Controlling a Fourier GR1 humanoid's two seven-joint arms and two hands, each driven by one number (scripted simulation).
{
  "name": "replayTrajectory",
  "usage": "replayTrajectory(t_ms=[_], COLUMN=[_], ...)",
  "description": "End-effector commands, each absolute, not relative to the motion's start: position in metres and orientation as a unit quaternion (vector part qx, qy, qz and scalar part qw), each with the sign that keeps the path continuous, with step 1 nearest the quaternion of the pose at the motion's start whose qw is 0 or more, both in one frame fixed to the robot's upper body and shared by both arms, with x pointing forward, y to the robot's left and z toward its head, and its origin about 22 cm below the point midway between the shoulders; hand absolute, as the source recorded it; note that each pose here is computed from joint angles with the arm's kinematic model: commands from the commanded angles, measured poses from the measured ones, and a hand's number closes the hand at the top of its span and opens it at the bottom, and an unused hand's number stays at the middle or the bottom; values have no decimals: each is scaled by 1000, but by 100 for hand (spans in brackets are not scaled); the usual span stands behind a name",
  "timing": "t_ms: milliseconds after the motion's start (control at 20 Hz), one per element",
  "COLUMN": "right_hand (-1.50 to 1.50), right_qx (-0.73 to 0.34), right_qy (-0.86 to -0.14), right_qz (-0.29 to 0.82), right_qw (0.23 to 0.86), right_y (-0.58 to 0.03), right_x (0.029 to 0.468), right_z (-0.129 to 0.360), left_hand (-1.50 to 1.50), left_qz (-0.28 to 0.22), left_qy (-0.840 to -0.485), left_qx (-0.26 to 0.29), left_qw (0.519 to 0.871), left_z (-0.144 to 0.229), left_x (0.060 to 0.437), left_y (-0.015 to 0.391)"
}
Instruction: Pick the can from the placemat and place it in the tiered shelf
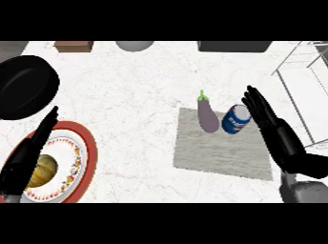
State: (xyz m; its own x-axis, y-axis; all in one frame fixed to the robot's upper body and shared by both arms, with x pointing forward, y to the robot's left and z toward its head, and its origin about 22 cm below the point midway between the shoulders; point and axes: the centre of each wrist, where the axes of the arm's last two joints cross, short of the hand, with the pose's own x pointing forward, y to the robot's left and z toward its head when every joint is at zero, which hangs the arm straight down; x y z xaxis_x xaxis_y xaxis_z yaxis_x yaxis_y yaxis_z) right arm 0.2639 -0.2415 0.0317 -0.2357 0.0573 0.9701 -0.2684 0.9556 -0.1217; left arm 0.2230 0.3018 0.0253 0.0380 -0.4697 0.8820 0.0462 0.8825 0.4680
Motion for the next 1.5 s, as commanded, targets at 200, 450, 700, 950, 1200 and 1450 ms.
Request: replayTrajectory(t_ms=[200, 450, 700, 950, 1200, 1450], right_hand=[150, 150, -150, -150, -150, -150], right_qx=[-280, -421, -425, -363, -344, -369], right_qy=[-758, -553, -580, -593, -566, -504], right_qz=[-30, -184, -156, -71, -24, -8], right_qw=[589, 696, 677, 716, 749, 781], right_y=[-340, -378, -337, -296, -270, -263], right_x=[242, 189, 168, 149, 158, 185], right_z=[58, 0, 37, 70, 112, 156], left_hand=[0, 0, 0, 0, 0, 0], left_qz=[-16, 40, 28, 29, 19, 19], left_qy=[-574, -541, -534, -522, -532, -525], left_qx=[130, 80, 44, 47, 51, 41], left_qw=[808, 836, 844, 851, 845, 850], left_z=[-8, -22, -15, -28, -26, -26], left_x=[208, 205, 230, 244, 249, 244], left_y=[310, 299, 307, 299, 301, 286])
